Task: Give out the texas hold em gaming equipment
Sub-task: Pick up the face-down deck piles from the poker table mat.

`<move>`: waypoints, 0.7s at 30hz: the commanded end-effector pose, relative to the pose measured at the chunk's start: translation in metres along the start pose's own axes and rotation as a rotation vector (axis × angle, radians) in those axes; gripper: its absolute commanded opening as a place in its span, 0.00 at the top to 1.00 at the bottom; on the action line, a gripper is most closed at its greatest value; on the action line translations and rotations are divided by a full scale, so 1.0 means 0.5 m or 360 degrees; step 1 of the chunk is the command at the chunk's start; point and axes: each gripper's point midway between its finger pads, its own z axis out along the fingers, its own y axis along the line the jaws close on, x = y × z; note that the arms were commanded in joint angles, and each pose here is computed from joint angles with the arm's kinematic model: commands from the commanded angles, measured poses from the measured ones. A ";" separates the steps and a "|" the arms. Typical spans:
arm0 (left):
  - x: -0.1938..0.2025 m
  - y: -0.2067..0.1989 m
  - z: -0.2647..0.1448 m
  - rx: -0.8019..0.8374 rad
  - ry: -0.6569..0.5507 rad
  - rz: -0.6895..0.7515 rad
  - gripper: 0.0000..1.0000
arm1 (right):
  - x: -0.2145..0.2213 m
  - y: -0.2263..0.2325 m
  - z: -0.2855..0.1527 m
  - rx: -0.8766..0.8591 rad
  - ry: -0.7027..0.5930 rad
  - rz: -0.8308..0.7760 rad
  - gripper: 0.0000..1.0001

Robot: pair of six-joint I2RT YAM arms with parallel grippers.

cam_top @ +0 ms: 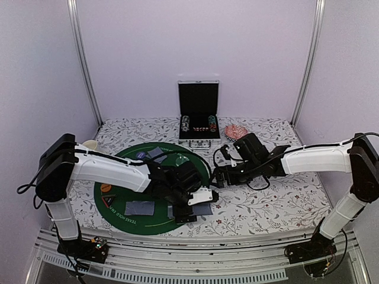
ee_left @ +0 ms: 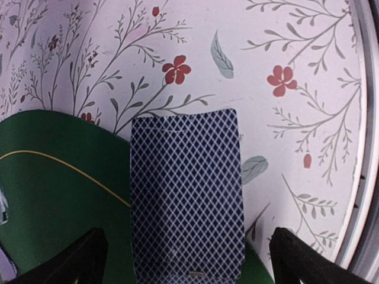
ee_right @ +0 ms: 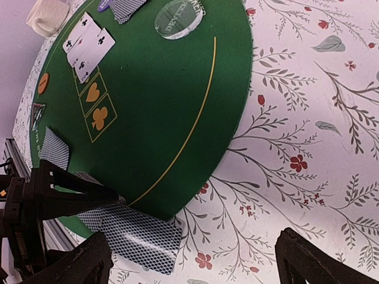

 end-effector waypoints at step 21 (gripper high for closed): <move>0.045 -0.001 0.036 0.0273 -0.0017 -0.0165 0.05 | 0.033 -0.044 0.007 0.0051 0.0069 0.0146 0.01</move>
